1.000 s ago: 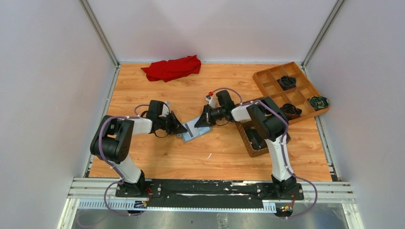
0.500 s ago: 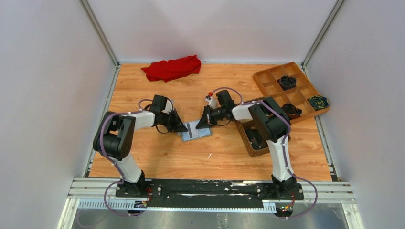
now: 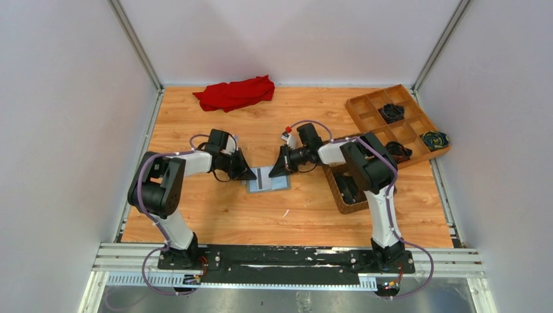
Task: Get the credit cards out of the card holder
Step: Remove the credit card from the card holder.
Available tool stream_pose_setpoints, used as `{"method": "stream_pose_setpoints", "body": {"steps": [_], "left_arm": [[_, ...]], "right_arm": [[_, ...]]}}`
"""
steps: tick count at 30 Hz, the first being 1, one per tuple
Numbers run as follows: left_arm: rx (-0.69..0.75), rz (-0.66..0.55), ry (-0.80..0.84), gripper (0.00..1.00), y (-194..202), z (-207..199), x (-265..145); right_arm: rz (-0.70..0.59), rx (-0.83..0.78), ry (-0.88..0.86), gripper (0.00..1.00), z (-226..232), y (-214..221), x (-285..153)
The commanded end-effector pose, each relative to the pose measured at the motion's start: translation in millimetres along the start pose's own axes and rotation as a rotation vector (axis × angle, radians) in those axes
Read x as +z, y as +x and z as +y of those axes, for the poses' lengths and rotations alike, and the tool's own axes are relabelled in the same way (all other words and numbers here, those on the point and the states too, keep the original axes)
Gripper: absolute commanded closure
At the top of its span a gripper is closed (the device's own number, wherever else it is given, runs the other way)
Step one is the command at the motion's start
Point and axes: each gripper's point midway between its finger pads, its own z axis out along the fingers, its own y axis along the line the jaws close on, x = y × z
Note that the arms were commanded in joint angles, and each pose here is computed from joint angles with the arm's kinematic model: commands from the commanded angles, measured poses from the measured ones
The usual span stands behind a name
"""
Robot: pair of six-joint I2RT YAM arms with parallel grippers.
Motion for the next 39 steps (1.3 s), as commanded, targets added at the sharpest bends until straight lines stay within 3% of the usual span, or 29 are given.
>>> {"method": "stream_pose_setpoints", "body": {"steps": [1,39], "left_arm": [[-0.002,0.052,-0.221,1.00,23.7,59.1,7.1],[0.058,0.038,-0.258,1.00,14.3,58.4,-8.0]], "right_arm": [[-0.011,0.043,-0.034,1.00,0.4,-3.1,-16.5],[-0.029,-0.019,0.056,1.00,8.8,10.1,-42.4]]}}
